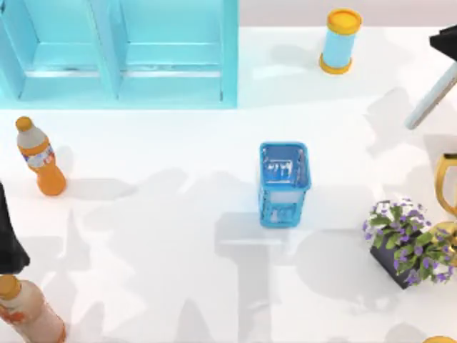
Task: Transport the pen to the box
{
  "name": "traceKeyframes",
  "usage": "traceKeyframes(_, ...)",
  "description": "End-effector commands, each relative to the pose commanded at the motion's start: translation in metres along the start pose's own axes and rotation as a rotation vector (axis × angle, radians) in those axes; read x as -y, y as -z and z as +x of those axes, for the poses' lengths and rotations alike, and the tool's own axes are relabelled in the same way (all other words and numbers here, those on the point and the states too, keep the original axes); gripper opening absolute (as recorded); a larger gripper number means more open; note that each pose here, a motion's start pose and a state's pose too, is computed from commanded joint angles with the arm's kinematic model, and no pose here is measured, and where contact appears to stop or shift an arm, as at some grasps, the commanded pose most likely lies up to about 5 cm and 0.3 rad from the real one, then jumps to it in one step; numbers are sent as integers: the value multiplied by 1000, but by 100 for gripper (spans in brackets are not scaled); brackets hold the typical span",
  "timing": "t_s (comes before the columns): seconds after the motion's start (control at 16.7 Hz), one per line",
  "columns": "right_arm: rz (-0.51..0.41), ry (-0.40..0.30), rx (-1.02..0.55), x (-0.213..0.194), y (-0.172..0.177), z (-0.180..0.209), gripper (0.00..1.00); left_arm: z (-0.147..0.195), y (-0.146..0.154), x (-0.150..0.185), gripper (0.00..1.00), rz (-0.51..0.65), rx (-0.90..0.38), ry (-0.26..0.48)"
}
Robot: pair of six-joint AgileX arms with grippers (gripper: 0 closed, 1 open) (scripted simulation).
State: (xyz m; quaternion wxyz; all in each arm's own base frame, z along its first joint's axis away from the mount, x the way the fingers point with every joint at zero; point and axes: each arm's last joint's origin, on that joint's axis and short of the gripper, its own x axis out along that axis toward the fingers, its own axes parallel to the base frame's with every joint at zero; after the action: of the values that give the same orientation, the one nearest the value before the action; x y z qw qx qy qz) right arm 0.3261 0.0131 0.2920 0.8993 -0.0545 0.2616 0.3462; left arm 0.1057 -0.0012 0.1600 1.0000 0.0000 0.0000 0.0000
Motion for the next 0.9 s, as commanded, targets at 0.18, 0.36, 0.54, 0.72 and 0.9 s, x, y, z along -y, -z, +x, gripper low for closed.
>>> traceKeyframes(0.18,-5,151,8,27,-4,-53,0,0,0,0,100,0,0,0)
traceKeyframes(0.36,43,286,-50,37,7,-107,0,0,0,0,100,0,0,0)
traceKeyframes(0.54,146,378,-145,36,29,-144,0,0,0,0,100,0,0,0)
traceKeyframes(0.72,229,411,-210,36,45,-160,0,0,0,0,100,0,0,0)
traceKeyframes(0.9,240,413,-218,36,47,-161,0,0,0,0,100,0,0,0)
